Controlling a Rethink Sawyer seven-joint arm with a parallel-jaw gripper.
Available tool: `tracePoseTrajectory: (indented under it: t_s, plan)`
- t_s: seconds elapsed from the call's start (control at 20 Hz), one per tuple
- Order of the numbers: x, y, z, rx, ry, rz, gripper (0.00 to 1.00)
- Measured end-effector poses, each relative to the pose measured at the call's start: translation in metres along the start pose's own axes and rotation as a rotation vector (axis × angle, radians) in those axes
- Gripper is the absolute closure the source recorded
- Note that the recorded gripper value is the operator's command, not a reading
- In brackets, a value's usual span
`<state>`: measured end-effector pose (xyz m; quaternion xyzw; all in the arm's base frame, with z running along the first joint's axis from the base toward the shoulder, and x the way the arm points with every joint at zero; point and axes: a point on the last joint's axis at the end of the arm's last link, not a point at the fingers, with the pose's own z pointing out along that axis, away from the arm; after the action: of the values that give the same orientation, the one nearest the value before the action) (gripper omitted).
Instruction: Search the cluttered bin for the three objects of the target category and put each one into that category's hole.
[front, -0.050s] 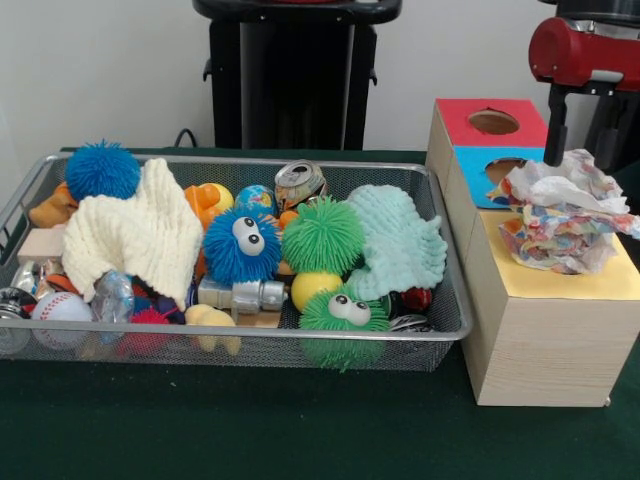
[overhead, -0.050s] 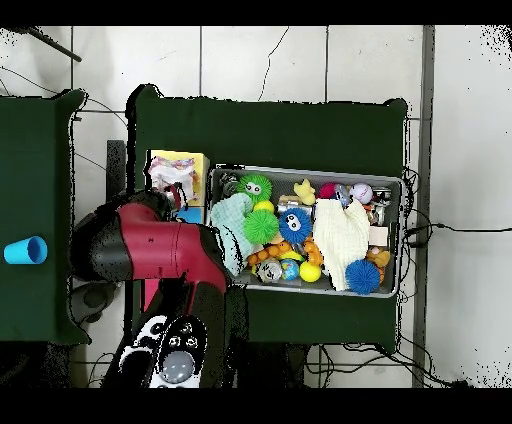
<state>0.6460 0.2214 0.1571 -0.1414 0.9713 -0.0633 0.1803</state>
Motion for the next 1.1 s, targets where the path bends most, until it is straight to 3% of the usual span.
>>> tracePoseTrajectory:
  t_s: [0.6, 1.1]
  plan:
    - [0.0, 0.009, -0.012, 0.003, 0.005, -0.019, 0.0]
    - [-0.001, 0.014, -0.052, -0.034, 0.113, -0.024, 0.0]
